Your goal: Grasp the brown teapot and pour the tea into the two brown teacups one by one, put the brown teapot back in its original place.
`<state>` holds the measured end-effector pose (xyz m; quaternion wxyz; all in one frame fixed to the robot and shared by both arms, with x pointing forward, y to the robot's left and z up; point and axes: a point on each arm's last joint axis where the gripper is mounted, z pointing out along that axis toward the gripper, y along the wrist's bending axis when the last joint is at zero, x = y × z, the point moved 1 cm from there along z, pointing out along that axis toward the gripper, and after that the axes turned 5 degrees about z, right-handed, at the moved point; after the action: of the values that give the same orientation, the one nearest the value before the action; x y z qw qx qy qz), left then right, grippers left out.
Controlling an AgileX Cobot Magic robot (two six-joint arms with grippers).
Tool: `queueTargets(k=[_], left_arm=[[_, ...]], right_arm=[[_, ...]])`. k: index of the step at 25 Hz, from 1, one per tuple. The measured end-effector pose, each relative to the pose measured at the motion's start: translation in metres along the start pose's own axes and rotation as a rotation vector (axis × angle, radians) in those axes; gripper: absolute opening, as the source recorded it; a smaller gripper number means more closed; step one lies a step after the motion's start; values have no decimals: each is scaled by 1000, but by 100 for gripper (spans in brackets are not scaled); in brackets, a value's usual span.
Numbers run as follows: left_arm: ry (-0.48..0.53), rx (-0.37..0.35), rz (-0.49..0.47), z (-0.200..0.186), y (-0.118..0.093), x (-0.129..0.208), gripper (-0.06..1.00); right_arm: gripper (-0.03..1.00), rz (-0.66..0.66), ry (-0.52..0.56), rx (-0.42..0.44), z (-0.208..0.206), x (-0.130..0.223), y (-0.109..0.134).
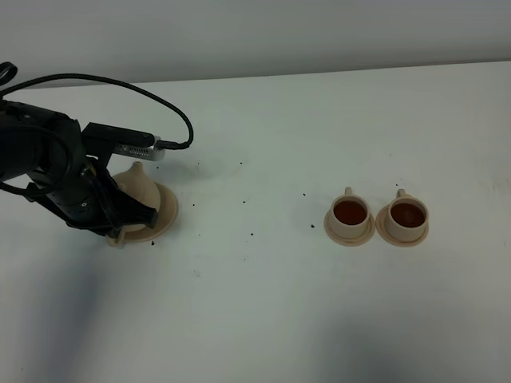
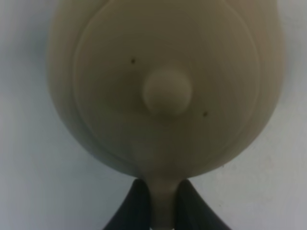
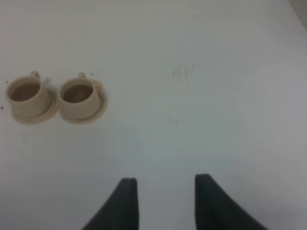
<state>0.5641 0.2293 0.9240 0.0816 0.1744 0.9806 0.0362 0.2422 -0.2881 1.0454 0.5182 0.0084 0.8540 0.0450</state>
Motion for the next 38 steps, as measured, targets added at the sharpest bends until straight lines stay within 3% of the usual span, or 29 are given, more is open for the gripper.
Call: queueTargets(k=[10,38], left_arm=[[-40,0,16,4,0,-5,15],[-9,15,6,13,-2,-4,18]], right_arm=[[31,0,0,0,0,0,0],[31,0,0,0,0,0,0]])
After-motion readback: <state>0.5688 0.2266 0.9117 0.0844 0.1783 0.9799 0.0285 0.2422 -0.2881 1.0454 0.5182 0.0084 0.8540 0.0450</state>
